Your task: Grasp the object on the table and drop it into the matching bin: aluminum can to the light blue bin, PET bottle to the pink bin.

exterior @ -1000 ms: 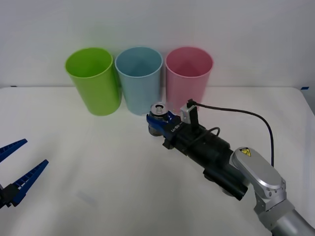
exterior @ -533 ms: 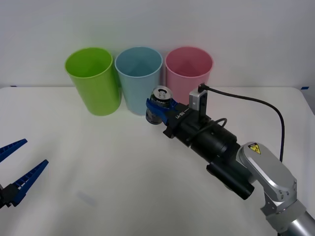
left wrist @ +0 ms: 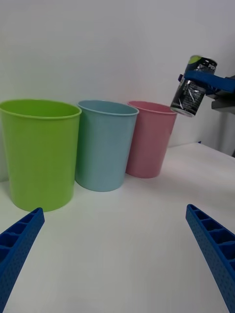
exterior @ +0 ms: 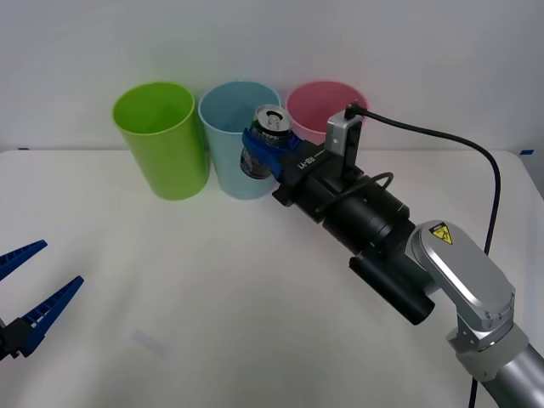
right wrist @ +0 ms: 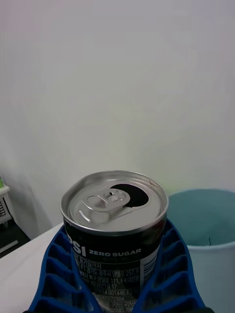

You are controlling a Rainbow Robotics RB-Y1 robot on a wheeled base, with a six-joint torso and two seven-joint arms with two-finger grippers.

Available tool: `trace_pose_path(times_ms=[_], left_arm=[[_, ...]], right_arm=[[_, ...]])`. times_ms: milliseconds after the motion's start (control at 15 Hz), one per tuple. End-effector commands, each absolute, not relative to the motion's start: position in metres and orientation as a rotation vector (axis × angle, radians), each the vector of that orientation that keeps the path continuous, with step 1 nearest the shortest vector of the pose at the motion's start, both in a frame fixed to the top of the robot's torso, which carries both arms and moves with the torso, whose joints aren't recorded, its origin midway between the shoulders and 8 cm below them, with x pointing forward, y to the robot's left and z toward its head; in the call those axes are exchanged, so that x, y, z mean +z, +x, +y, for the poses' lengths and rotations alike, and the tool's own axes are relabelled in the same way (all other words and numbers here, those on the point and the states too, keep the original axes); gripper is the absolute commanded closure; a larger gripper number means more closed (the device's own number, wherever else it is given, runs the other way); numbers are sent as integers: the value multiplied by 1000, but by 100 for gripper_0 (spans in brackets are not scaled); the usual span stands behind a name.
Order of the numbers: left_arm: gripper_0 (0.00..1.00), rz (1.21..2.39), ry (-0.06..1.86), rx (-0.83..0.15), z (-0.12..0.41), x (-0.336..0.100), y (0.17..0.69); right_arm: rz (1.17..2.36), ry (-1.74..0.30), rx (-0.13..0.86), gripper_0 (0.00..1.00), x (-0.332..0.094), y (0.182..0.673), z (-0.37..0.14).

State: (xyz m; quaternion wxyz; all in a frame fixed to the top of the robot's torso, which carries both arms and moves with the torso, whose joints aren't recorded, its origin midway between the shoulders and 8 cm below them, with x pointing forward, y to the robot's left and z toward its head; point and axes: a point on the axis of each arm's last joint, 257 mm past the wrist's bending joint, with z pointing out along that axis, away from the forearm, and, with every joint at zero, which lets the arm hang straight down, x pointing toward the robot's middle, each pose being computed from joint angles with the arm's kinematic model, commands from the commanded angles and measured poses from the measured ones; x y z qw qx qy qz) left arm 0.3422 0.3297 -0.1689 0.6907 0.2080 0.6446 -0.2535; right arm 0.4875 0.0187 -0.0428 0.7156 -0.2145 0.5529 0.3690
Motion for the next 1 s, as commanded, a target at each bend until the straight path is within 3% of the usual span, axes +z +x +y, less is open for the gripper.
trace_pose_path(times_ms=[67,1000], left_arm=[[0,1441,465,-567,330,-169,342],[0,1441,465,-567,330,-169,342]], right_arm=[[1204,-459,789,100,-19,503,23],[1281,-285,618,100,7,625,58]])
